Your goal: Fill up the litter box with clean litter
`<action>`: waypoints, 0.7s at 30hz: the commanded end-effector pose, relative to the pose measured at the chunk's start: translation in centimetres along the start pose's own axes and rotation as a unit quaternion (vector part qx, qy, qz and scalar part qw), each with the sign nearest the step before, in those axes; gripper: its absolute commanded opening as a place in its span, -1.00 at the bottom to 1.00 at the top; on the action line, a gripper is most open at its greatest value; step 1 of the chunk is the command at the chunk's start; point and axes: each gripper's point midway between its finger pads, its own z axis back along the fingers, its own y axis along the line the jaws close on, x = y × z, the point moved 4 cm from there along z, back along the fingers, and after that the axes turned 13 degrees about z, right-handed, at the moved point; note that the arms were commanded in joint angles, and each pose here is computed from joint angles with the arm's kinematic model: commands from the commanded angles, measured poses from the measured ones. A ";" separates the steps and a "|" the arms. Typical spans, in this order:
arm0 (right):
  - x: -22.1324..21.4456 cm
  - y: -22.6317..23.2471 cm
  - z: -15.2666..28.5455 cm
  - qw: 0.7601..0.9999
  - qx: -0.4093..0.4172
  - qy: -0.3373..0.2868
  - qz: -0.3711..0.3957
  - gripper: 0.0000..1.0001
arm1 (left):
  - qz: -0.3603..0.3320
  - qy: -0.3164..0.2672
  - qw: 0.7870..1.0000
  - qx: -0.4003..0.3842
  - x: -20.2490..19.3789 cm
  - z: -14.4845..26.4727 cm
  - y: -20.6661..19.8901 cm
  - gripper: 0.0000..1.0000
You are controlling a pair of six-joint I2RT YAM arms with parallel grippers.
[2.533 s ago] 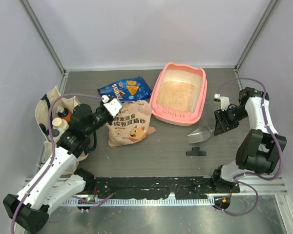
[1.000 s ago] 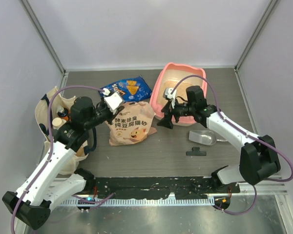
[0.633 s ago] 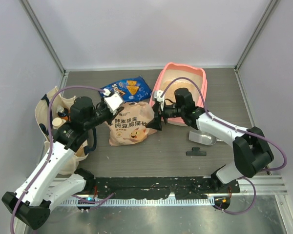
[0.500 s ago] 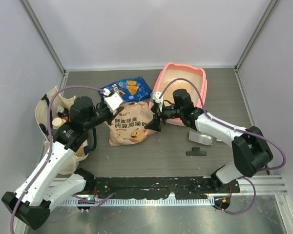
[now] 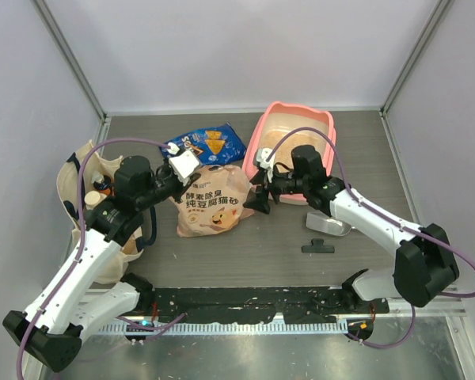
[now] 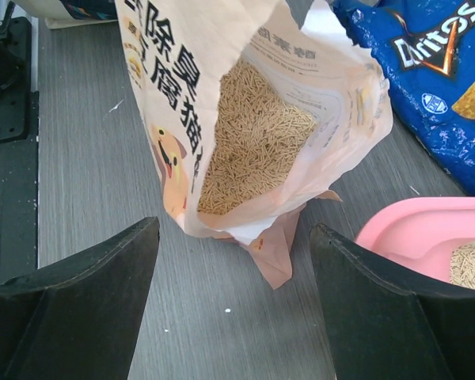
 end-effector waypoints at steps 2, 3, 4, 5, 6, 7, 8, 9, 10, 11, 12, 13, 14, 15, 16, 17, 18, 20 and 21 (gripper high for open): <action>0.8 0.2 0.1 1.000 0.002 -0.029 0.009 0.62 | -0.024 -0.100 0.994 0.018 5.5 1.1 0.6 -1.00; 0.7 0.1 -0.1 1.000 0.003 -0.030 0.008 0.63 | -0.024 -0.101 0.994 0.017 5.5 1.1 0.5 -1.00; 0.3 0.0 -0.7 1.000 0.010 -0.029 0.003 0.63 | -0.023 -0.100 0.995 0.017 5.5 1.1 0.6 -1.00; 0.3 -0.1 -0.9 0.999 0.013 -0.034 0.001 0.61 | -0.023 -0.099 0.995 0.018 5.4 1.1 0.6 -1.00; 0.7 -0.3 -1.1 0.999 0.018 -0.038 -0.003 0.59 | -0.022 -0.097 0.995 0.019 5.4 1.1 0.6 -1.00; 0.5 -0.1 -1.4 0.999 0.030 -0.038 -0.010 0.57 | -0.022 -0.097 0.995 0.021 5.4 1.1 0.6 -1.00; 0.6 -0.2 -1.5 0.999 0.032 -0.039 -0.014 0.55 | -0.022 -0.097 0.995 0.022 5.5 1.1 0.7 -1.00; 0.6 -0.2 -1.6 0.998 0.033 -0.041 -0.017 0.51 | -0.022 -0.097 0.995 0.022 5.5 1.0 0.7 -1.00; 0.7 0.0 -1.7 0.998 0.035 -0.045 -0.024 0.50 | -0.022 -0.097 0.995 0.022 5.4 1.0 0.7 -1.00; 0.8 0.1 -1.7 0.998 0.037 -0.050 -0.027 0.48 | -0.021 -0.096 0.995 0.022 5.4 1.0 0.7 -1.00; 0.9 0.2 -1.8 0.997 0.035 -0.057 -0.026 0.46 | -0.022 -0.097 0.995 0.022 5.4 1.0 0.7 -1.00; 1.1 0.2 -1.8 0.997 0.034 -0.061 -0.032 0.44 | -0.022 -0.096 0.995 0.022 5.4 1.0 0.7 -1.00; 1.2 0.1 -1.8 0.997 0.033 -0.063 -0.032 0.42 | -0.021 -0.096 0.995 0.022 5.3 1.0 0.7 -1.00; 1.2 0.1 -1.8 0.997 0.032 -0.064 -0.031 0.40 | -0.021 -0.095 0.995 0.022 5.3 0.9 0.7 -1.00; 1.4 0.0 -1.8 0.997 0.032 -0.066 -0.030 0.38 | -0.021 -0.095 0.995 0.021 5.3 0.9 0.7 -1.00; 1.7 0.0 -1.7 0.997 0.032 -0.069 -0.027 0.37 | -0.021 -0.095 0.995 0.022 5.3 0.9 0.8 -1.00; 1.7 0.0 -1.7 0.997 0.033 -0.071 -0.027 0.37 | -0.020 -0.093 0.995 0.022 5.2 0.8 0.8 -1.00; 2.0 0.0 -1.7 0.996 0.034 -0.073 -0.030 0.33 | -0.020 -0.094 0.995 0.022 5.3 0.7 0.8 -1.00; 1.9 -0.1 -1.8 0.996 0.037 -0.072 -0.032 0.31 | -0.020 -0.094 0.995 0.022 5.3 0.7 0.8 -1.00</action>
